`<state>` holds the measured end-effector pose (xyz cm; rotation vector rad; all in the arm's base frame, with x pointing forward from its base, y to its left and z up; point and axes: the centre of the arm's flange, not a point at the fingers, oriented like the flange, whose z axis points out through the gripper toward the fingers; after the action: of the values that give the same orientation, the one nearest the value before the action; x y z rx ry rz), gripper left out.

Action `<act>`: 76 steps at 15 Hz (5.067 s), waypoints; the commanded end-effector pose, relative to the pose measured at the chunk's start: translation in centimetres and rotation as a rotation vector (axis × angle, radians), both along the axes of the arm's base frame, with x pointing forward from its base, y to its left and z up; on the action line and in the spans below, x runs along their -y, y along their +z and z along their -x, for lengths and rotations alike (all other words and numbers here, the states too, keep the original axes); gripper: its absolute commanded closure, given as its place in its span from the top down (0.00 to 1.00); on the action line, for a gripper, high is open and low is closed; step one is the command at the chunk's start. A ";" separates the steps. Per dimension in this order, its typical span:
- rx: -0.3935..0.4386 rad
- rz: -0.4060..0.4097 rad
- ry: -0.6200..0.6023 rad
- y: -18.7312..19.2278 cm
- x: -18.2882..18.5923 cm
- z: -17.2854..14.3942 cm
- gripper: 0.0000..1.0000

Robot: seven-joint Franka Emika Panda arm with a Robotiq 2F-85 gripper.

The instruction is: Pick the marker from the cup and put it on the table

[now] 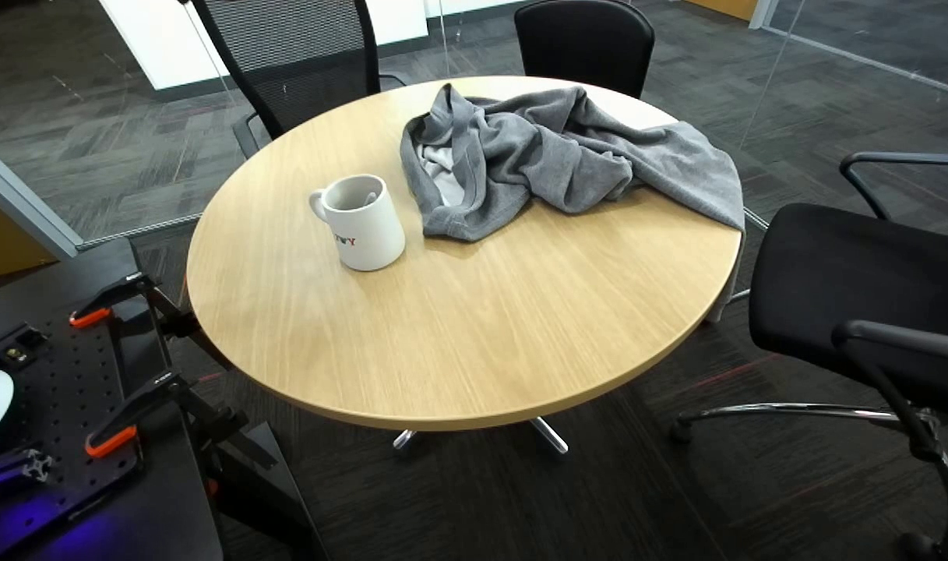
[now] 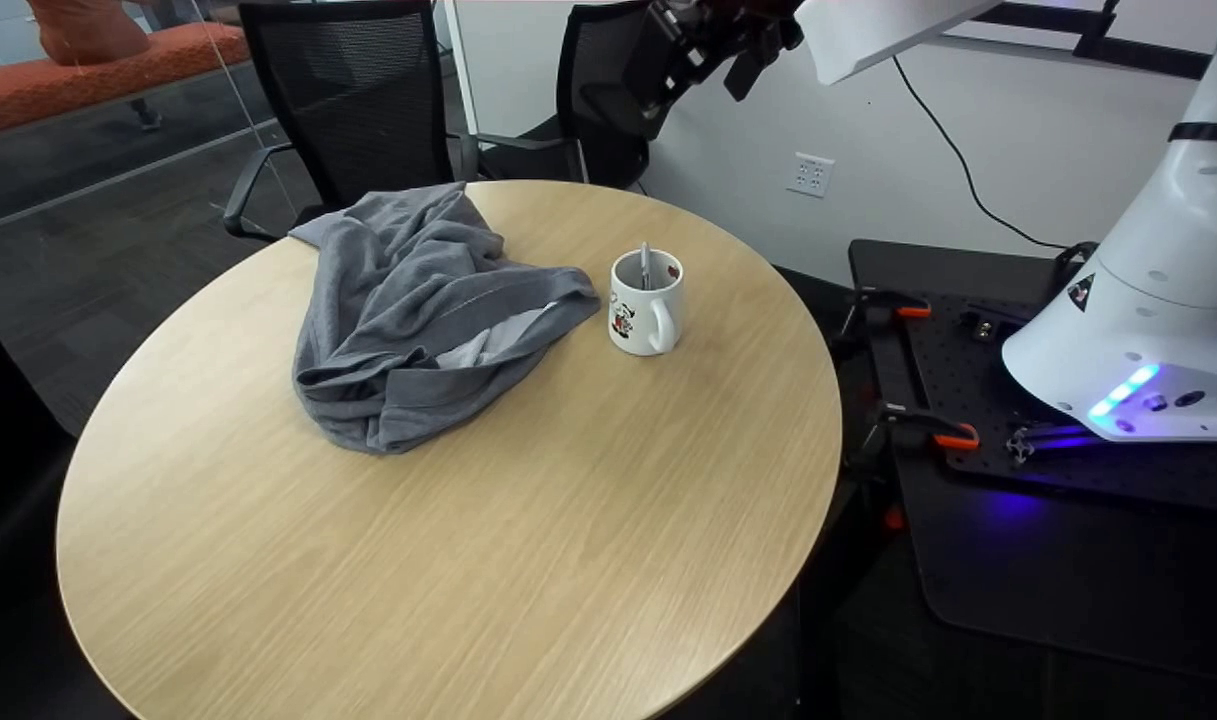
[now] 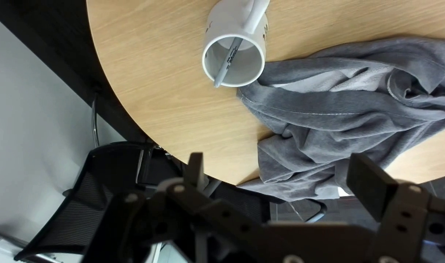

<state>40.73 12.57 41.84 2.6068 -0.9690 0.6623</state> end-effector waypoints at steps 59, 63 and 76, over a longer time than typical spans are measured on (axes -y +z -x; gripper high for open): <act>0.027 -0.141 -0.499 -19.3 9.4 -6.6 0.85; 0.032 -0.145 -0.508 -19.5 9.6 -6.7 0.57; 0.015 -0.155 -0.537 -20.3 10.2 -7.5 0.45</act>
<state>47.48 2.58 21.85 2.2951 -1.6667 0.4881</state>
